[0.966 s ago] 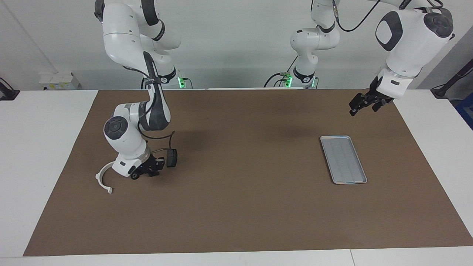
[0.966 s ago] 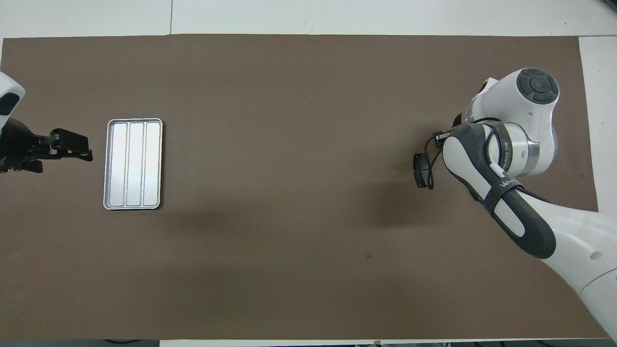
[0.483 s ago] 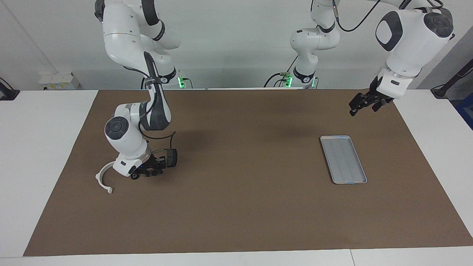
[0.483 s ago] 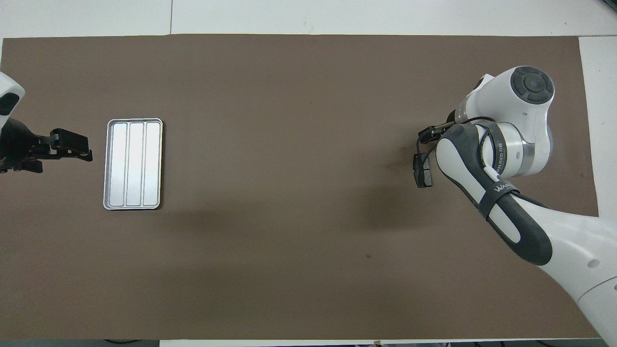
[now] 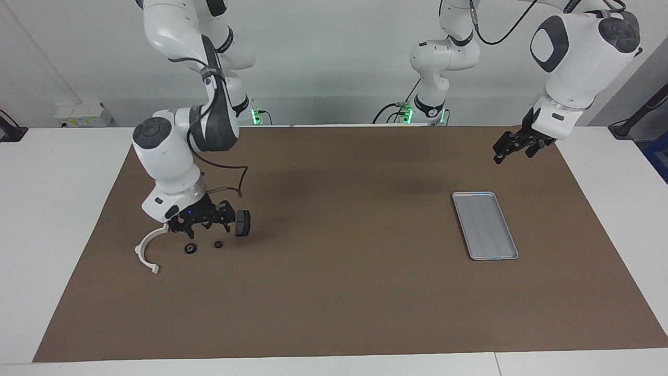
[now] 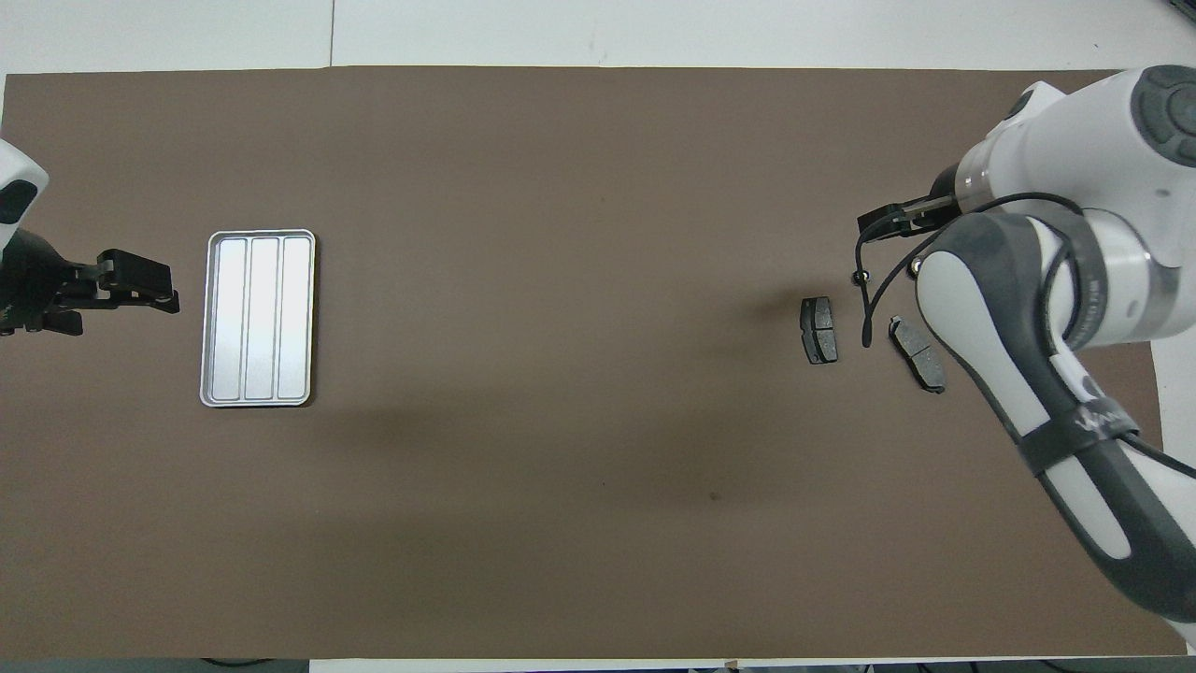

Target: Place bearing gear from tray to pile

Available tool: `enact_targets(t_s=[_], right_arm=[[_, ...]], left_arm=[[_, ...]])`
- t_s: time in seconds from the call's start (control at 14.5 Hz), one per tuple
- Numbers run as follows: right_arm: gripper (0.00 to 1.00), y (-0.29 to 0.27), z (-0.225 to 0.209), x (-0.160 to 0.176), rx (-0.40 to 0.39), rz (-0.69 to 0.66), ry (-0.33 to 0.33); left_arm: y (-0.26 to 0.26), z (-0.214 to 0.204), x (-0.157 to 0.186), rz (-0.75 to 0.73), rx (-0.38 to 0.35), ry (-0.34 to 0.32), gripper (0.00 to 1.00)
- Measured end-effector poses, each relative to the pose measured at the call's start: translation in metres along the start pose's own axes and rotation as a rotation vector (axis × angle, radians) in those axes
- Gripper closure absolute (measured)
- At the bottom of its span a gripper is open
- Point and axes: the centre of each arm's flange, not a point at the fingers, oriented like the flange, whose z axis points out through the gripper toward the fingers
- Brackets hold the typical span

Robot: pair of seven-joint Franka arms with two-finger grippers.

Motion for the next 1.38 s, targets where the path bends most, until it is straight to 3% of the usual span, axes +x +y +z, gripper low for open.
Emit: enact_targets(t_s=[0.21, 0.55, 1.38], right_arm=[[0.01, 0.002, -0.073, -0.015, 0.0, 0.005, -0.034], [0.01, 0.012, -0.134, -0.05, -0.006, 0.031, -0.043], [0.01, 0.026, -0.135, -0.064, -0.006, 0.058, -0.066]], left_arm=[[0.0, 0.0, 0.0, 0.0, 0.0, 0.0, 0.0], [0.0, 0.0, 0.0, 0.0, 0.0, 0.0, 0.0], [0.0, 0.0, 0.0, 0.0, 0.0, 0.0, 0.0]])
